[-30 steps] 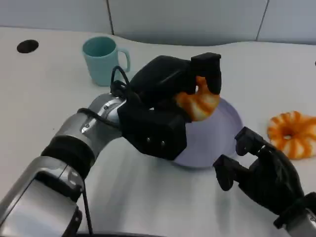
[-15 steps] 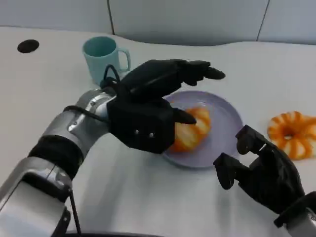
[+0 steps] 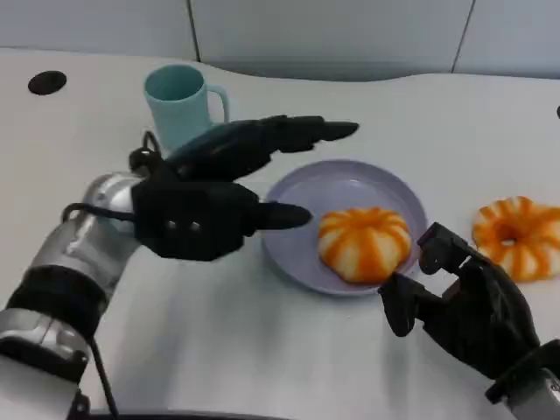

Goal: Grasp the bread from the table and place it into the plate.

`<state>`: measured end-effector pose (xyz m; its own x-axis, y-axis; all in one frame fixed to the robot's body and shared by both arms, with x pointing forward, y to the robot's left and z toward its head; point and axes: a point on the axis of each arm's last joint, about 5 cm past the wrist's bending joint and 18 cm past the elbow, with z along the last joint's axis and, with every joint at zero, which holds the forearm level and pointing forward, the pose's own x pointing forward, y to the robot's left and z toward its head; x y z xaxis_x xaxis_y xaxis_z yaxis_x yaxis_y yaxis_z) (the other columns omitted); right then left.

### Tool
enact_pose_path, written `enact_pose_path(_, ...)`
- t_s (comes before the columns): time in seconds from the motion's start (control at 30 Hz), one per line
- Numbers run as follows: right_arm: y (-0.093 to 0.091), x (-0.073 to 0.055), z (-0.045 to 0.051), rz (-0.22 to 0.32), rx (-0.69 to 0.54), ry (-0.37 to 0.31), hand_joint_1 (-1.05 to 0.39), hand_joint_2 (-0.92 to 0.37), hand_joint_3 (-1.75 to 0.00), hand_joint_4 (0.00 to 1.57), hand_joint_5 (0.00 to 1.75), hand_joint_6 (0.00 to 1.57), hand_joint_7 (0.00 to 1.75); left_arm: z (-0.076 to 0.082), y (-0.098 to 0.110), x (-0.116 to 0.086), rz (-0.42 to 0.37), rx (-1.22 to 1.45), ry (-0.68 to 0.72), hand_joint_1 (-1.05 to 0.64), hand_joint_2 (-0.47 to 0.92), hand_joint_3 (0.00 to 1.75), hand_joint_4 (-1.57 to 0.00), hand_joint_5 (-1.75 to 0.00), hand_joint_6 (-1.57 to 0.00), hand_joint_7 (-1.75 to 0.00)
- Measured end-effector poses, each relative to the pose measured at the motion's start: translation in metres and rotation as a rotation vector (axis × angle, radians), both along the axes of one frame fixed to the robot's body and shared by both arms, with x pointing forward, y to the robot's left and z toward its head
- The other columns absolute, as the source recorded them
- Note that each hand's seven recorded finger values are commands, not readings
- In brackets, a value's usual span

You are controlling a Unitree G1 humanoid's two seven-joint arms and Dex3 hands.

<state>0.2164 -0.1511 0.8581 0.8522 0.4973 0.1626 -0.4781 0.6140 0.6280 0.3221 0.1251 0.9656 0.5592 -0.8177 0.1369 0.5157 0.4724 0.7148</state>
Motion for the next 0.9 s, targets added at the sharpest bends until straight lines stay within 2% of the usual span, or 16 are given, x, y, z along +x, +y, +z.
enact_pose_path(0.07,0.0,0.0,0.0,-0.002,0.001,0.0,-0.36,-0.87,-0.01,0.87,1.75,0.63,1.75,-0.005,0.014,0.0,0.016,-0.068,0.067,-1.05,0.92,0.81,0.0,0.0,0.0,0.0)
enact_pose_path(0.2,-0.001,0.0,-0.0001,-0.005,0.005,0.001,-0.37,-0.88,-0.01,0.88,1.75,0.63,1.75,-0.025,0.046,-0.003,0.059,-0.271,0.339,-1.05,0.92,0.79,0.0,0.0,0.0,0.0)
enact_pose_path(0.3,-0.002,0.0,0.0003,-0.002,0.003,0.002,-0.38,-0.88,-0.01,0.88,1.75,0.62,1.75,-0.042,0.064,-0.007,0.051,-0.439,0.565,-1.05,0.92,0.88,0.0,0.0,0.0,0.0)
enact_pose_path(0.47,-0.01,0.0,-0.0005,-0.008,-0.022,0.008,-0.38,-0.88,-0.01,0.87,1.75,0.61,1.75,-0.075,0.085,-0.025,0.036,-0.695,0.856,-1.05,0.92,0.86,0.0,0.0,0.0,0.0)
enact_pose_path(0.53,-0.01,0.0,-0.0033,0.003,-0.018,0.015,-0.38,-0.89,-0.01,0.87,1.75,0.61,1.75,-0.083,0.087,-0.029,-0.011,-0.751,0.941,-0.98,0.92,0.81,-0.05,-0.03,-0.17,-0.08)
enact_pose_path(0.57,-0.01,-0.001,-0.0052,0.007,-0.016,0.02,-0.38,-0.89,-0.01,0.87,1.75,0.61,1.75,-0.086,0.087,-0.031,-0.037,-0.771,0.976,-0.97,0.92,0.79,-0.06,-0.03,-0.2,-0.1)
enact_pose_path(0.6,-0.011,-0.001,-0.0066,0.01,-0.014,0.024,-0.38,-0.89,-0.01,0.86,1.75,0.61,1.75,-0.088,0.088,-0.031,-0.055,-0.785,1.002,-0.93,0.92,0.74,-0.15,-0.23,-0.3,-0.29)
enact_pose_path(0.63,-0.011,-0.002,-0.0071,0.009,-0.014,0.022,-0.38,-0.89,-0.01,0.86,1.75,0.61,1.75,-0.09,0.088,-0.032,-0.072,-0.808,1.029,-0.91,0.92,0.71,-0.08,-0.57,-0.26,-0.58)
enact_pose_path(0.67,-0.011,-0.002,-0.007,0.005,-0.015,0.015,-0.38,-0.88,-0.01,0.87,1.75,0.61,1.75,-0.092,0.088,-0.033,-0.09,-0.835,1.062,-0.86,0.92,0.66,-0.04,-1.18,-0.12,-1.21)
enact_pose_path(0.7,-0.012,-0.002,-0.0069,-0.001,-0.016,0.01,-0.39,-0.88,-0.01,0.87,1.75,0.62,1.75,-0.094,0.087,-0.034,-0.107,-0.862,1.104,-0.83,0.92,0.63,-0.08,-1.46,-0.12,-1.47)
enact_pose_path(0.73,-0.013,-0.002,-0.007,-0.006,-0.017,0.008,-0.39,-0.89,-0.01,0.87,1.75,0.62,1.75,-0.097,0.087,-0.034,-0.119,-0.884,1.153,-0.68,0.92,0.53,-0.44,-1.63,-0.31,-1.63)
enact_pose_path(0.77,-0.014,-0.002,-0.0071,-0.009,-0.018,0.008,-0.39,-0.89,-0.01,0.87,1.75,0.63,1.75,-0.099,0.086,-0.035,-0.125,-0.916,1.21,-0.58,0.92,0.52,-0.67,-1.69,-0.42,-1.69)
enact_pose_path(0.8,-0.014,-0.003,-0.0073,-0.013,-0.02,0.006,-0.39,-0.89,-0.01,0.87,1.75,0.63,1.75,-0.102,0.085,-0.036,-0.126,-0.952,1.274,-0.49,0.91,0.59,-0.87,-1.72,-0.52,-1.72)
enact_pose_path(0.83,-0.015,-0.003,-0.0074,-0.016,-0.022,0.005,-0.39,-0.89,-0.01,0.87,1.75,0.63,1.75,-0.104,0.084,-0.036,-0.115,-0.975,1.323,-0.44,0.91,0.63,-0.98,-1.73,-0.57,-1.73)
enact_pose_path(0.87,-0.016,-0.003,-0.0075,-0.018,-0.022,0.005,-0.39,-0.89,-0.01,0.87,1.75,0.62,1.75,-0.105,0.083,-0.037,-0.097,-0.988,1.358,-0.29,0.8,0.95,-1.21,-1.74,-0.77,-1.74)
enact_pose_path(0.9,-0.016,-0.004,-0.0076,-0.021,-0.022,0.005,-0.39,-0.89,-0.01,0.87,1.75,0.62,1.75,-0.106,0.082,-0.038,-0.083,-0.996,1.37,-0.23,0.73,1.1,-1.32,-1.74,-0.86,-1.74)
